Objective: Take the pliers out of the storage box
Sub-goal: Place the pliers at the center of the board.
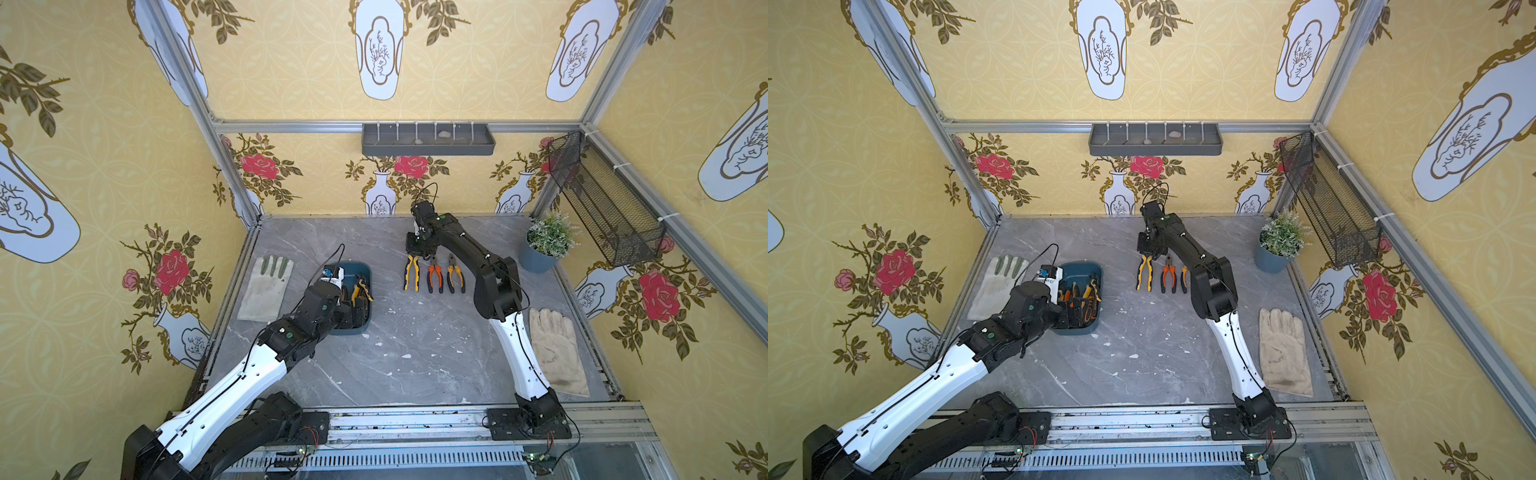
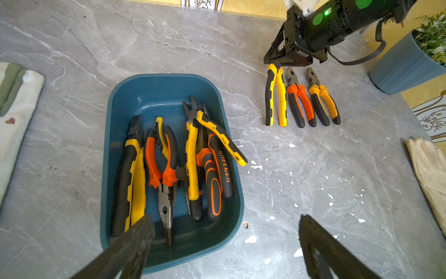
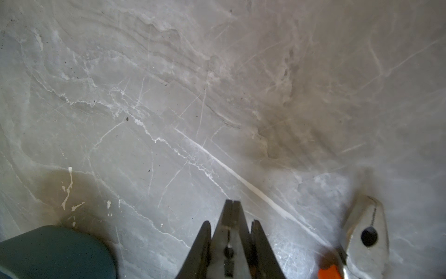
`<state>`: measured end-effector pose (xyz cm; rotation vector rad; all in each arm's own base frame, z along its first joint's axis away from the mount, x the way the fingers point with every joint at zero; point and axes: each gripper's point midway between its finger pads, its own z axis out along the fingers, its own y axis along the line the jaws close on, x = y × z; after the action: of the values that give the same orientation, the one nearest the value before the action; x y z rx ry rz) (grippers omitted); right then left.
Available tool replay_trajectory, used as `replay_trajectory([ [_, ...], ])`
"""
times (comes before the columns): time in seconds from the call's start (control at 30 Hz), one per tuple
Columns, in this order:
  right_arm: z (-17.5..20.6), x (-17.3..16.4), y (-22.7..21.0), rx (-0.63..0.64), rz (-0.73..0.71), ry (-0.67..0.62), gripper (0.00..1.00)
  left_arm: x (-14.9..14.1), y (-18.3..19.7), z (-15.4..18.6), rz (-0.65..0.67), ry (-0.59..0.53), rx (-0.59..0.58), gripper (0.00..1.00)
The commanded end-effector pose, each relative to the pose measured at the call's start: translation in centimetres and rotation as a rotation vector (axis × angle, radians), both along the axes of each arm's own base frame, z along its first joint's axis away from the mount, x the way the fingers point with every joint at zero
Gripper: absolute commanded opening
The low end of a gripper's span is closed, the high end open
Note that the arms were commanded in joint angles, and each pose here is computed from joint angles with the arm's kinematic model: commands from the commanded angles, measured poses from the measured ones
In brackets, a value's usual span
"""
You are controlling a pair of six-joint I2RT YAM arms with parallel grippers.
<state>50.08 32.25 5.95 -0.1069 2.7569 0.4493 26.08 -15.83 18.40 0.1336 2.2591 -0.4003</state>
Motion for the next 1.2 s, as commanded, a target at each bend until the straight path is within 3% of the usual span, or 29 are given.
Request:
replay_trajectory([
  [0.0, -1.0, 0.0, -0.3, -0.03, -0.007, 0.002, 0.24, 0.2, -0.3, -0.1, -0.004, -0.002, -0.011, 0.95],
  [1.0, -3.5, -0.1, -0.1, -0.049, -0.037, 0.021, 0.39, 0.0, -0.1, -0.3, 0.0, -0.001, -0.01, 0.95],
  [1.17, -3.6, -0.6, 0.1, -0.108, -0.025, -0.001, 0.39, 0.0, 0.0, -0.4, 0.003, 0.0, -0.008, 0.95],
])
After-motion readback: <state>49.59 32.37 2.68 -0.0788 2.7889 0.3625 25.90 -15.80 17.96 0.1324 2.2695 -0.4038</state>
